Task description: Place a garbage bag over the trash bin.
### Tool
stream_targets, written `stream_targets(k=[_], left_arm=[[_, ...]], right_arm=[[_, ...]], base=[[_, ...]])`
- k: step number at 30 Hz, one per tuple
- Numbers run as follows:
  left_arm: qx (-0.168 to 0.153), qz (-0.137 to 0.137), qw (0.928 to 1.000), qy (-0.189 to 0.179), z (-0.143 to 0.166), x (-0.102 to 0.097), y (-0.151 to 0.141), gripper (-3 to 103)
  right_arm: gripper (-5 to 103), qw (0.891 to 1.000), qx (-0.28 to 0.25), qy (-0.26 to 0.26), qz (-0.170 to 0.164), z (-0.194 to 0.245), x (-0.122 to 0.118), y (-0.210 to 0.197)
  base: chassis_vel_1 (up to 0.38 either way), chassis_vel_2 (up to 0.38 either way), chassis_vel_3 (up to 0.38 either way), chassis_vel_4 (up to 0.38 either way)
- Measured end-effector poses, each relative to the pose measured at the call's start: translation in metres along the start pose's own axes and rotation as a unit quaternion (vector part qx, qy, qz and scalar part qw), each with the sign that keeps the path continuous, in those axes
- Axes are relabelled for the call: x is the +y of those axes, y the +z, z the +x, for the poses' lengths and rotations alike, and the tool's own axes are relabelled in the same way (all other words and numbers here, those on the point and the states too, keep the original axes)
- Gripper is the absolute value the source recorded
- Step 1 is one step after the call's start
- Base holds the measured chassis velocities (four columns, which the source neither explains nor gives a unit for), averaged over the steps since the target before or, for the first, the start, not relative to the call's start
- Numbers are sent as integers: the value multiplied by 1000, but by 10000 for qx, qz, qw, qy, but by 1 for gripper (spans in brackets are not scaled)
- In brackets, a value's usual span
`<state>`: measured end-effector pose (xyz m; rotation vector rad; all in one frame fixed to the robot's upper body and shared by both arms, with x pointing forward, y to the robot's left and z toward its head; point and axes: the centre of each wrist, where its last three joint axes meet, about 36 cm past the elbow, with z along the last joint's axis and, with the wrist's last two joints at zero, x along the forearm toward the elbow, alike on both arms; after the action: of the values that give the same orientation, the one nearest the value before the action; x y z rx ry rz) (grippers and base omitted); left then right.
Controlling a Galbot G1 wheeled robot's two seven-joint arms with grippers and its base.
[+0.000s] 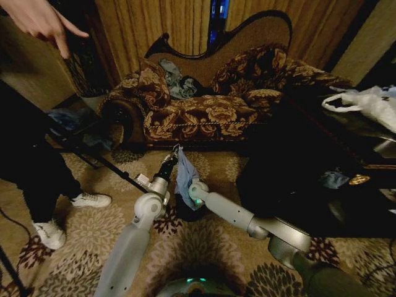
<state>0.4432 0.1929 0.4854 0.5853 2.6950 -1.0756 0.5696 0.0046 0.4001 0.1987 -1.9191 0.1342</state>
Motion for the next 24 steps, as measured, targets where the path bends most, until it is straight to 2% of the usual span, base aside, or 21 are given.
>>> stream_targets(k=[8,13,24], left_arm=[[21,-16,10000,58,0,-7,2,0],[35,-22,10000,70,2,-10,1,0],[-26,56,9997,220,-4,-23,-12,0]], right_arm=[[0,9994,-91,-300,-128,44,13,-5],[0,9993,-150,-342,-65,60,25,-8],[0,9998,-128,56,121,65,8,-3]], base=[[0,0,0,0],[0,0,0,0],[0,0,0,0]])
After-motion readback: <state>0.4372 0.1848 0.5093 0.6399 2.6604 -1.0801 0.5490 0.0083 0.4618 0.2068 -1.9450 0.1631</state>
